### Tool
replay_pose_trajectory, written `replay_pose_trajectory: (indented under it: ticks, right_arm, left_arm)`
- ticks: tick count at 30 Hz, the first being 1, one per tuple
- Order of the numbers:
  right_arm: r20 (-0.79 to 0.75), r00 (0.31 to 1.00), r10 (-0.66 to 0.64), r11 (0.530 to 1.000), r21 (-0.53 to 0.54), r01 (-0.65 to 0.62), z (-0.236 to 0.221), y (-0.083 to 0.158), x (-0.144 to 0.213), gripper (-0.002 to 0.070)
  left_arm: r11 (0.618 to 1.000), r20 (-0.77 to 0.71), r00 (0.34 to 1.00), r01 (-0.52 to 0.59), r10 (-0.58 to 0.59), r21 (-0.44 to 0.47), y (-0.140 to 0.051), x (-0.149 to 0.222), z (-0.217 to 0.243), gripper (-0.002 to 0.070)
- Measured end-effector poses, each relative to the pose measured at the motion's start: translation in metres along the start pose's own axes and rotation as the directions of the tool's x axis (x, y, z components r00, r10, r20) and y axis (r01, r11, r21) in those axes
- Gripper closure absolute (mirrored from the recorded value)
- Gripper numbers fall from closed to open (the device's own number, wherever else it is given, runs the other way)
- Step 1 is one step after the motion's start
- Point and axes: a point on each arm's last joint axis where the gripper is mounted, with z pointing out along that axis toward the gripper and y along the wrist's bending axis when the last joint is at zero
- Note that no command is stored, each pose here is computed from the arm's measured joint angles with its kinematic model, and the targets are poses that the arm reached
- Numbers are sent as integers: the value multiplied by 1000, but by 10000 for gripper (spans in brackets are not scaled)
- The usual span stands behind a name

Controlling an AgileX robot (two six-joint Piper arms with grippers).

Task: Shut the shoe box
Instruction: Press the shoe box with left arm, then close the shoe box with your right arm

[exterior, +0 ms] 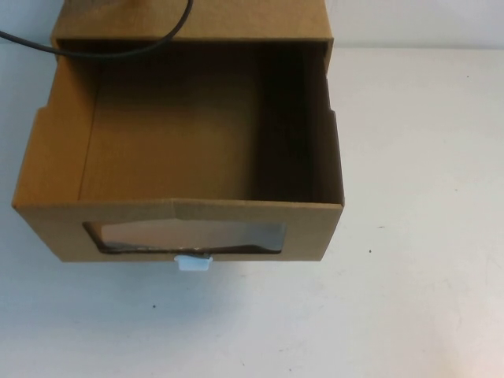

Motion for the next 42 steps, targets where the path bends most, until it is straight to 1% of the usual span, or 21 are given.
replay_pose_trajectory:
  ticks: [10,21,23,26,29,30,32,33,38,40,42]
  right_arm:
    - [0,1000,0,1000,0,0,0,0,0,687]
    - [2,1000,0,1000,0,0,0,0,0,687]
    - [20,1000,20,1000,-4,-20,0,0,-2,687]
    - [67,991,119,993,-31,-118,0,2,-6,687]
    - [141,951,276,961,-72,-268,-1,3,-14,687]
    - [167,924,342,939,-90,-332,-2,3,-17,687]
    - [199,849,489,872,-135,-470,-3,2,-22,687]
    - [214,819,532,847,-148,-511,-3,1,-24,687]
    - [252,750,611,791,-171,-587,-4,-2,-28,687]
    - [217,750,624,781,-201,-591,-6,2,-32,687]
    - [185,766,615,783,-257,-567,-15,9,-49,687]
  left_arm:
    - [1000,4,1000,-3,3,23,1,0,4,677]
    - [1000,8,1000,0,0,29,1,-1,4,677]
    - [1000,8,1000,0,0,29,1,-1,4,678]
    - [1000,9,1000,-3,3,31,0,-1,4,677]
    - [1000,9,1000,-3,3,30,0,-1,4,677]
    - [1000,9,1000,-3,3,30,0,-1,4,678]
    - [1000,9,1000,-3,3,30,0,-1,4,678]
    - [999,10,1000,-2,2,32,0,-1,4,677]
    - [999,10,1000,-2,2,34,1,-1,5,677]
    - [999,11,1000,-2,1,35,1,-1,5,677]
    - [999,10,1000,-2,1,35,0,-1,5,677]
